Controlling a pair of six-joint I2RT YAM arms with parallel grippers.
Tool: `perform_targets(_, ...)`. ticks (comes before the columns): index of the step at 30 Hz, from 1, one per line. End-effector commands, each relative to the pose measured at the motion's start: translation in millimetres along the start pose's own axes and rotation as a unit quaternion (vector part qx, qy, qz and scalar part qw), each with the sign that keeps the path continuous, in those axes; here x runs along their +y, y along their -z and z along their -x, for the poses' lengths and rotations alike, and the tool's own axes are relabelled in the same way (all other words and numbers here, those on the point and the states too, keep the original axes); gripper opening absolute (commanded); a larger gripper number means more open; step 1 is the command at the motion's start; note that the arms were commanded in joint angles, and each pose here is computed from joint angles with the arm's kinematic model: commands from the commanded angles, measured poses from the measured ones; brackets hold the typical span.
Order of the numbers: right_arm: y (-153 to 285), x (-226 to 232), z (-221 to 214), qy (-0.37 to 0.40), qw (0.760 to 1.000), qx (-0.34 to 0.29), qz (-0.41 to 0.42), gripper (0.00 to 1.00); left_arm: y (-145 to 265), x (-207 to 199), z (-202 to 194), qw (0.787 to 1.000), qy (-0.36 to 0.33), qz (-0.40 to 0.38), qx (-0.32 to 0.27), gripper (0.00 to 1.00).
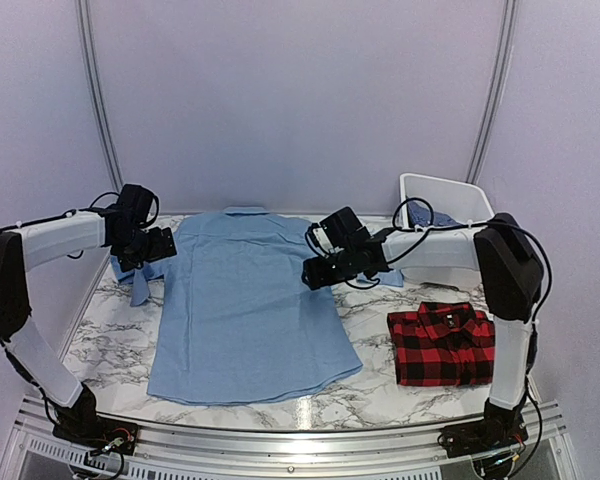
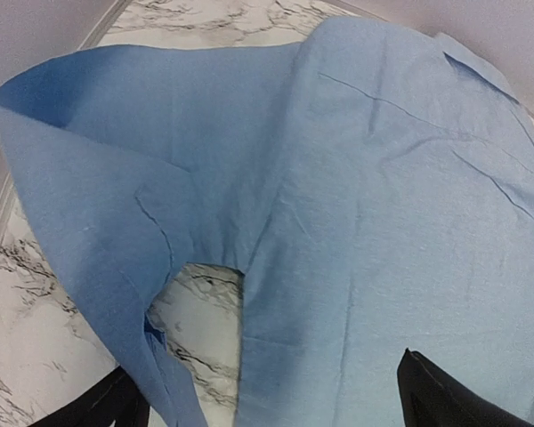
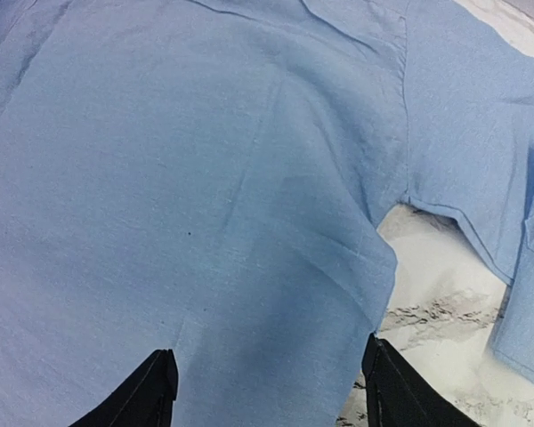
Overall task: Fold and stack the long sleeve shirts
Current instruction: Flatten out the crumpled shirt at the center of the board, then move the flattened shirt to the center of the board.
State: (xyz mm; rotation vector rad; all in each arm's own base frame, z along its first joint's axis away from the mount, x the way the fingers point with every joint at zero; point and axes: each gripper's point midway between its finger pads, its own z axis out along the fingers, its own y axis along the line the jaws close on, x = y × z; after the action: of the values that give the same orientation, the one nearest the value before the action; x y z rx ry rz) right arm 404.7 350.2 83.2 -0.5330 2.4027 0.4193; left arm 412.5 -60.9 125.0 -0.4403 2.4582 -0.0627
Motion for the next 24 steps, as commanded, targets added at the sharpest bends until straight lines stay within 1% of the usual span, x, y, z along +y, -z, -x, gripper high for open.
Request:
perform_targets(1,16.7,-13.6,8.2,0.004,0.999,-0.022,-0.029,0.67,10.6,-31.2,-4.2,1.0,-0.002,-0.016,-0.013,0.99)
perform_targets(5,24.2,-25.6,8.4,0.0,0.999,-0.028,-0.038,0.66,6.4,-58.5,-35.0,0.999,0.012,-0.049,0.019,0.99)
perform_targets(8,26.2,-34.2,4.4,0.0,0.999,-0.029,-0.046,0.66,11.4,-84.1,-59.9,0.996,0.016,-0.085,0.035,0.99)
perform_targets(9,25.6,-37.5,1.5,0.0,0.998,-0.027,-0.052,0.65,13.0,-94.3,-71.7,0.994,0.013,-0.097,0.042,0.99)
perform_targets(12,22.9,-40.6,-8.5,0.003,0.998,-0.015,-0.058,0.64,6.5,-107.8,-104.8,0.991,0.019,-0.113,0.073,0.99)
perform_targets(14,21.0,-36.7,-19.0,0.002,0.999,-0.004,-0.048,0.61,-3.8,-101.7,-125.7,0.991,0.024,-0.097,0.089,0.99)
perform_targets(19,27.1,-17.5,-47.9,0.027,0.999,0.011,-0.041,0.57,-16.8,-72.2,-164.5,0.989,0.066,-0.078,0.109,0.99)
perform_targets(24,27.4,3.9,-79.9,0.049,0.998,0.038,-0.031,0.5,-19.5,-37.0,-192.7,0.989,0.07,-0.044,0.122,0.99)
